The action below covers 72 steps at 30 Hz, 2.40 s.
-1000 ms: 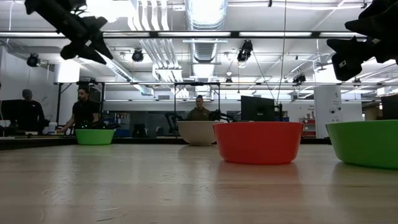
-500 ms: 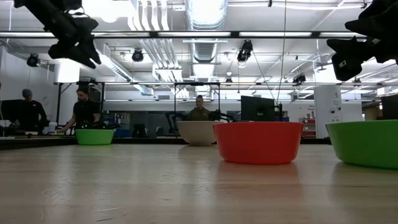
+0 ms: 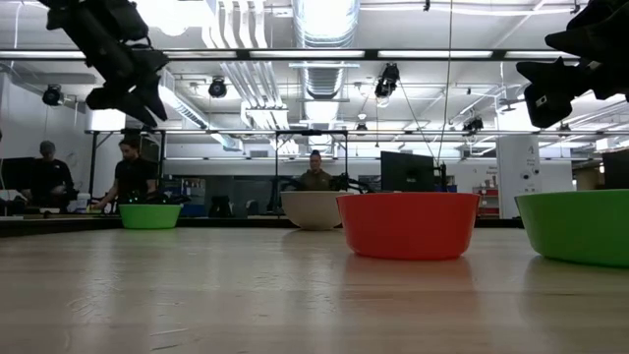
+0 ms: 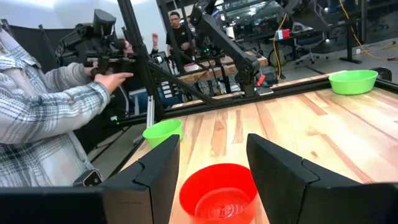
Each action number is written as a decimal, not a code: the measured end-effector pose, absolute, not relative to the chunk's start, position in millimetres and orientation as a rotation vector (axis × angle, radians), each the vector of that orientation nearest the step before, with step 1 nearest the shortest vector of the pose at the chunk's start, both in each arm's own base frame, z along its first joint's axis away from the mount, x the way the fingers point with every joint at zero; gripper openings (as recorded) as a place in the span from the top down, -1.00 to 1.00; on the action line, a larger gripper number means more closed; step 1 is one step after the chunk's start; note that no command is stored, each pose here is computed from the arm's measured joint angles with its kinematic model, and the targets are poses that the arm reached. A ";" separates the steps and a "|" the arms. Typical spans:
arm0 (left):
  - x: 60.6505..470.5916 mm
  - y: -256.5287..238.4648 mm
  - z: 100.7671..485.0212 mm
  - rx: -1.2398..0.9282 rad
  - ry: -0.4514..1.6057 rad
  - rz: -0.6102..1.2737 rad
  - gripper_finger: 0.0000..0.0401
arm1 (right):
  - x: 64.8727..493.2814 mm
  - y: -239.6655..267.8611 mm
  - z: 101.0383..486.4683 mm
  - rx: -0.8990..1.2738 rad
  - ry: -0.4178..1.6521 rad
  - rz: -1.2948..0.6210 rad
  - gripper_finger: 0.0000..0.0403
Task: Nest bowls inside each other
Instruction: Stack the top green bowl on top of the white bowl
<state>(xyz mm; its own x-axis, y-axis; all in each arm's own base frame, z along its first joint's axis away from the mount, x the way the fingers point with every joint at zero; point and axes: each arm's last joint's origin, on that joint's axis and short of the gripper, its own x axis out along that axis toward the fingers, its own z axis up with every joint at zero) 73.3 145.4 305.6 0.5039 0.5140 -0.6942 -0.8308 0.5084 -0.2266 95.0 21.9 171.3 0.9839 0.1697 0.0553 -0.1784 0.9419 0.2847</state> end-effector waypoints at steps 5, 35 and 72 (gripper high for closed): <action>77.4 154.7 298.3 -0.632 0.639 0.873 0.20 | 95.0 21.9 171.3 0.293 -0.030 0.177 0.09; 99.7 209.4 238.7 -0.898 0.851 0.946 0.20 | 95.1 21.9 171.3 0.293 -0.030 0.177 0.09; 114.4 246.0 185.7 -0.944 0.963 0.983 0.20 | 95.0 21.9 171.4 0.293 -0.031 0.177 0.09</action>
<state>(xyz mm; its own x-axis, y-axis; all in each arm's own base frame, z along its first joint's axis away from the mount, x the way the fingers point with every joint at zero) 114.4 246.0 185.7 0.2535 0.2274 -0.9402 -0.9445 0.2680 -0.1899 95.0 21.9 171.4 0.9841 0.1689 0.0557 -0.1778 0.9420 0.2848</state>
